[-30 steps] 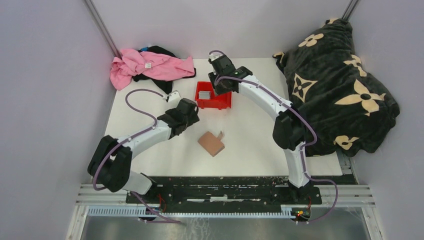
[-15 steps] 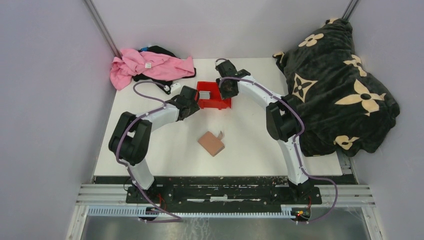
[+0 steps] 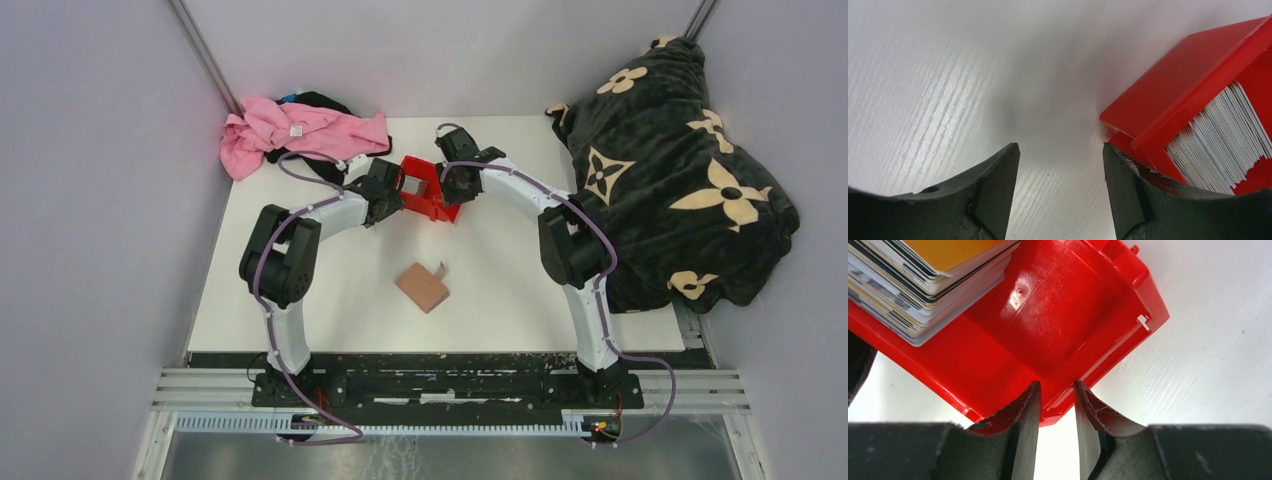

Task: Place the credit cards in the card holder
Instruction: Adjust the storage box at the center of the board.

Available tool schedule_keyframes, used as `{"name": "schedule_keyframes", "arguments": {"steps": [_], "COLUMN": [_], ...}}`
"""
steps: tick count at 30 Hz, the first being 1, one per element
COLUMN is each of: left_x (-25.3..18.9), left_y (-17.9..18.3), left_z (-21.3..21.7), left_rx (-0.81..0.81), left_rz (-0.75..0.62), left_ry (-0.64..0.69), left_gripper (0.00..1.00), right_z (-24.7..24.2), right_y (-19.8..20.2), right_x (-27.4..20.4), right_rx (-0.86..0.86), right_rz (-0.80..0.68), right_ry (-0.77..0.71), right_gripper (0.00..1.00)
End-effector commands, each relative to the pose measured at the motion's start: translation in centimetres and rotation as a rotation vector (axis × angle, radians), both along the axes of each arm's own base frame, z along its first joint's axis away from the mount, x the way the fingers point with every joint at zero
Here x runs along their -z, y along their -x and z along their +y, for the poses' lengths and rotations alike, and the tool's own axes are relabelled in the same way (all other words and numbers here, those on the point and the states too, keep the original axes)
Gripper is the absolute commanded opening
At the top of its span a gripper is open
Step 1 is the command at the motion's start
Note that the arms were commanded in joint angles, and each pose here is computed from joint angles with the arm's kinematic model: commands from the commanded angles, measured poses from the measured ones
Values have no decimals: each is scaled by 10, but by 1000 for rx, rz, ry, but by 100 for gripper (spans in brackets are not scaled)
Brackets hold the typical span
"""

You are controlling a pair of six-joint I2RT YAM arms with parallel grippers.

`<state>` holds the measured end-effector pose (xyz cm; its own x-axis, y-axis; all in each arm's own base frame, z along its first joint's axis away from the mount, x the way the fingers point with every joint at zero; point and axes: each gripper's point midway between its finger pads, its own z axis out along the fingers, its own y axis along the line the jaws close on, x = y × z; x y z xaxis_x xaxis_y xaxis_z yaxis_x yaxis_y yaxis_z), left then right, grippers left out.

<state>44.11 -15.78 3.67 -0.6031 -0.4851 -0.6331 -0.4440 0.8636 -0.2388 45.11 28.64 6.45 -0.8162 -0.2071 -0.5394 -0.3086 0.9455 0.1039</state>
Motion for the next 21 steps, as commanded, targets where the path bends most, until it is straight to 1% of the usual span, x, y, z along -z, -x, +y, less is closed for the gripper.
{"name": "schedule_keyframes", "arguments": {"steps": [1, 8, 14, 21], "left_x": [-17, -22, -22, -24], "left_y": [-22, -33, -36, -42], "left_z": [-3, -3, 1, 6], "left_rx": [25, 35, 38, 33], "left_rz": [-46, -60, -59, -63], "left_ry": [-18, -28, -37, -37], "left_gripper": [70, 70, 70, 70], "right_z": [10, 23, 33, 57], "right_y": [14, 27, 25, 28], "right_x": [-15, -20, -31, -41], "right_rx": [6, -17, -36, -89], "right_rz": [27, 37, 28, 25], "right_ry": [-74, -87, -103, -126], "right_gripper": [36, 36, 36, 35]}}
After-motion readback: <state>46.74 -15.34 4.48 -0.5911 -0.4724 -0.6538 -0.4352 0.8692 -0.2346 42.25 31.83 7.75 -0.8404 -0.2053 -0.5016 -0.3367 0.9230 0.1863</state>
